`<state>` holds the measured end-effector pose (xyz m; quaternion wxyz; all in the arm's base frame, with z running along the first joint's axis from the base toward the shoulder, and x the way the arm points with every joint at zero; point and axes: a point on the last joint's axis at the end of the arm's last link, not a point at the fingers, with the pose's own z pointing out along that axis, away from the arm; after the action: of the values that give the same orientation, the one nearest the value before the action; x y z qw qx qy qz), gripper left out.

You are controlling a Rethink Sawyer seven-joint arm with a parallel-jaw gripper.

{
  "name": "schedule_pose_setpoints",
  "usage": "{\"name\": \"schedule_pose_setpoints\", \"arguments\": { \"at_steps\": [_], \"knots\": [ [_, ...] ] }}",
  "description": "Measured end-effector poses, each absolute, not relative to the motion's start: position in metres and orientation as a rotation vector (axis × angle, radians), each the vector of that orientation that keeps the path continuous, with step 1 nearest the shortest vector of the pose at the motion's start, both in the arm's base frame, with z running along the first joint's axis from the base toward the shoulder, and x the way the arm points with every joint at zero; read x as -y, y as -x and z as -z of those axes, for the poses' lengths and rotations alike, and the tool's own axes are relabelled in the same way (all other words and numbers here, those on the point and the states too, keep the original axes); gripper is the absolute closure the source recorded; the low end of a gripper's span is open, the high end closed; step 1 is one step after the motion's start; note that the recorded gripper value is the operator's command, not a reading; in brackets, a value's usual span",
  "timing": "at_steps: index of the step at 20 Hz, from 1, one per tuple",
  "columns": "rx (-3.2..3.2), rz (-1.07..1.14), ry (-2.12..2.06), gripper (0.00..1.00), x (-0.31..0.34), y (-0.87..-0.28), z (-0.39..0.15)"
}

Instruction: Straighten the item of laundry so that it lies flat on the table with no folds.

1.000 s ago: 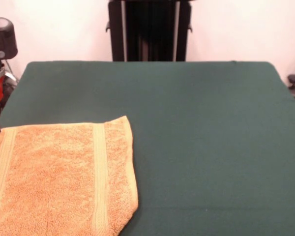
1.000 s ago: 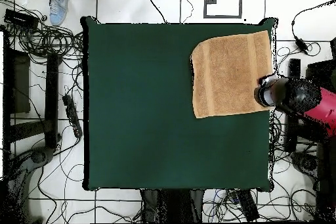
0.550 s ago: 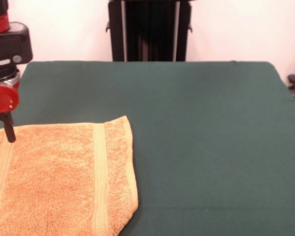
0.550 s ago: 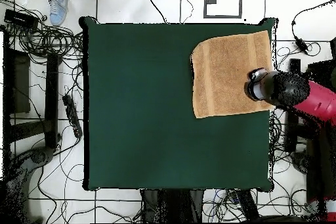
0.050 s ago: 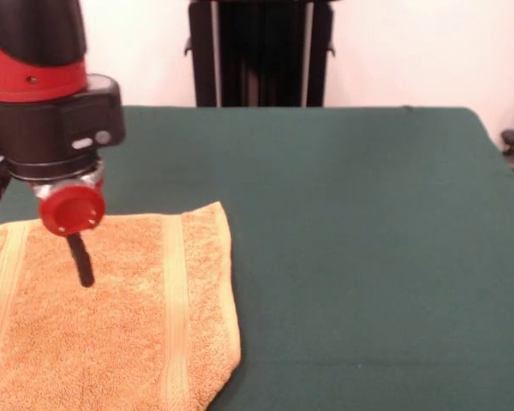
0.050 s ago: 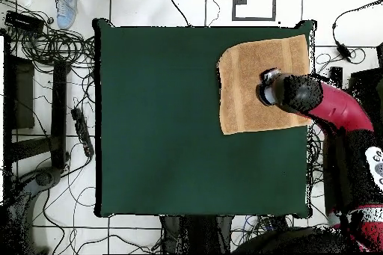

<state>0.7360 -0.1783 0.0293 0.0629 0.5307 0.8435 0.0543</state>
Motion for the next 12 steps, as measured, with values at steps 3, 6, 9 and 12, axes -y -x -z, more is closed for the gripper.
{"name": "schedule_pose_setpoints", "arguments": {
  "at_steps": [3, 6, 9, 12],
  "knots": [
    [-2.534, -0.195, -1.604, 0.0, 0.166, -0.743, -0.031],
    [-2.507, -0.246, -1.622, 0.0, 0.151, -0.753, -0.032],
    [-2.478, -0.302, -1.646, 0.0, 0.135, -0.762, -0.029],
    [-2.446, -0.352, -1.663, 0.0, 0.118, -0.772, -0.03]
  ]
}}
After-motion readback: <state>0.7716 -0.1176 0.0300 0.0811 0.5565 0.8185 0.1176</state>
